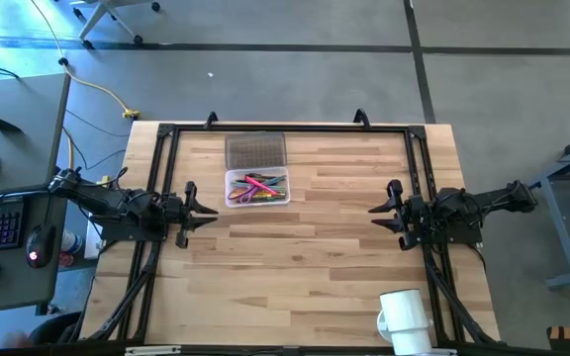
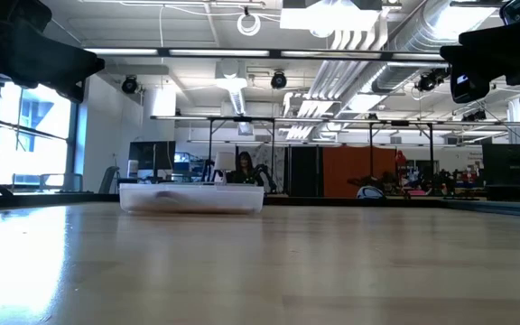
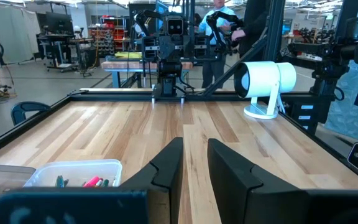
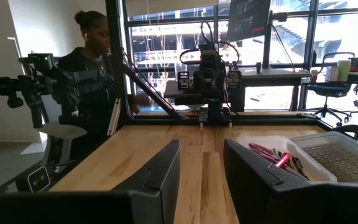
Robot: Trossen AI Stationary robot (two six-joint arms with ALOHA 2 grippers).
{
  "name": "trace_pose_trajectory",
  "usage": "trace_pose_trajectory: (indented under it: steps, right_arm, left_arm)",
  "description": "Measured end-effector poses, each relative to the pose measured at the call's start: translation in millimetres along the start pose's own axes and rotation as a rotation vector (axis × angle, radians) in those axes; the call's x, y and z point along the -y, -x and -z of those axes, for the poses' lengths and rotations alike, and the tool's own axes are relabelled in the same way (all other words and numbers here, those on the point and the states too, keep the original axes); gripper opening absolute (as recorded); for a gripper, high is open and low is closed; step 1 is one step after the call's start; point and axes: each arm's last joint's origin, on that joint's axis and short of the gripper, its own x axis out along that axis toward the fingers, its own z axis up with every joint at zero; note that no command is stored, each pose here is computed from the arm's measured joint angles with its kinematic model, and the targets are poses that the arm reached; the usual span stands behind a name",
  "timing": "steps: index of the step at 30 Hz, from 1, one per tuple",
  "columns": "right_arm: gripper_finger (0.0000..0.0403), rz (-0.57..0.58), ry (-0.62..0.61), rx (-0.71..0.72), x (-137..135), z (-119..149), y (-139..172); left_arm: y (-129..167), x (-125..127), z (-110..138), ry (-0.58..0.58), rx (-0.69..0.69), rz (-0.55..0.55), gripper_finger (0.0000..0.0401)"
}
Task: Pick & place school supplies into a supply box
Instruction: Return to Home Position
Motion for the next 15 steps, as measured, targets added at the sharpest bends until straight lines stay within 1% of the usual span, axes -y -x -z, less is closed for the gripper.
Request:
trace_pose_trajectory:
  steps: [8,15]
  right_arm:
    - [0.0108,0.0,0.0,0.0,0.0,0.0,0.0]
    - [0.0108,0.0,0.0,0.0,0.0,-0.1,0.0]
  left_arm:
    - [0.0,0.0,0.0,0.0,0.0,0.0,0.0111]
    - [0.6,2.6,0.0,0.001,0.0,0.025,0.0111]
